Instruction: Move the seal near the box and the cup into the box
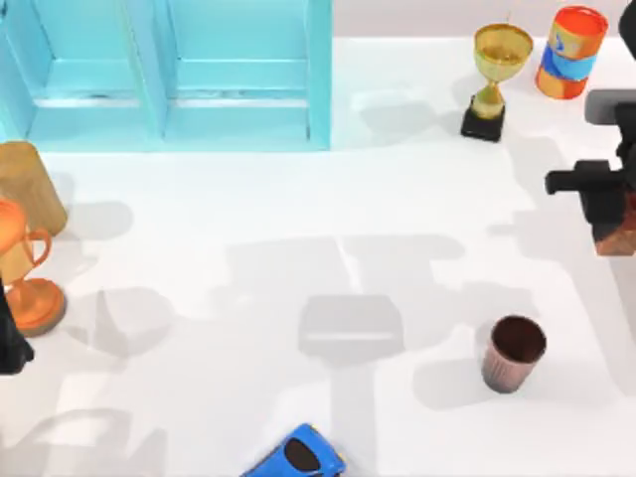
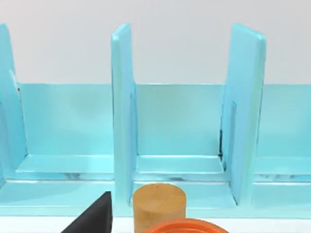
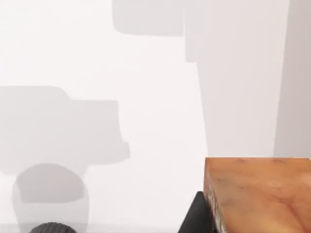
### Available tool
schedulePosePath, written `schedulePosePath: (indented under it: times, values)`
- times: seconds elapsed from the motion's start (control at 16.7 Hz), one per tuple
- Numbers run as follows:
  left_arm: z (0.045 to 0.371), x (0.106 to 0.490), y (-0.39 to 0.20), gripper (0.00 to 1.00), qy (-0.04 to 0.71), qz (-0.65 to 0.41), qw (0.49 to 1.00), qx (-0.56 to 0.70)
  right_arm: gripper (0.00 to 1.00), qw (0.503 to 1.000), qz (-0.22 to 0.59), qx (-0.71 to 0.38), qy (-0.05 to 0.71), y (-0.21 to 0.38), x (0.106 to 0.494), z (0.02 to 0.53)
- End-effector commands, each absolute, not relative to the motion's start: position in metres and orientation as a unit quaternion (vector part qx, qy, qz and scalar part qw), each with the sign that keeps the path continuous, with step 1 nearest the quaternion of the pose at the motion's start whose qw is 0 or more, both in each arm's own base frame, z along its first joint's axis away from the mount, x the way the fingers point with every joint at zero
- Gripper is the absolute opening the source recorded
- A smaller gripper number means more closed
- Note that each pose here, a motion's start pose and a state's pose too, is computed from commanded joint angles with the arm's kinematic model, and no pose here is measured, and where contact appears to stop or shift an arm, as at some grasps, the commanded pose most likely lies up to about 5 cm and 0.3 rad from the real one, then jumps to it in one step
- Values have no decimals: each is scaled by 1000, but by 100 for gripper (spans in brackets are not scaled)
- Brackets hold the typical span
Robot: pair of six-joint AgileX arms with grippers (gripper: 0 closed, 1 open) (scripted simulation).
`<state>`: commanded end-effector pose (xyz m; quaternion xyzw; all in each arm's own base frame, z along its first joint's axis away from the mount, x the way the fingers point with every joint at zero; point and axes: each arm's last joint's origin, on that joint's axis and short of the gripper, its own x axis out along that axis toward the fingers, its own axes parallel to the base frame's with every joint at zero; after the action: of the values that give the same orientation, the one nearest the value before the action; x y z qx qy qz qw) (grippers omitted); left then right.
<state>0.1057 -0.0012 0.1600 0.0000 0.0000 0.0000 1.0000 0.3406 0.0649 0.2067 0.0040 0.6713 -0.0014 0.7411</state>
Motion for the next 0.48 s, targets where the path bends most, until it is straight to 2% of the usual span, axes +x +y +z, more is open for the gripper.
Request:
schedulePosePath:
  times: [0.48]
  values:
    - [160,106,-1,100,0,0,1000,0,0,742,-1,4,671,65,342,178]
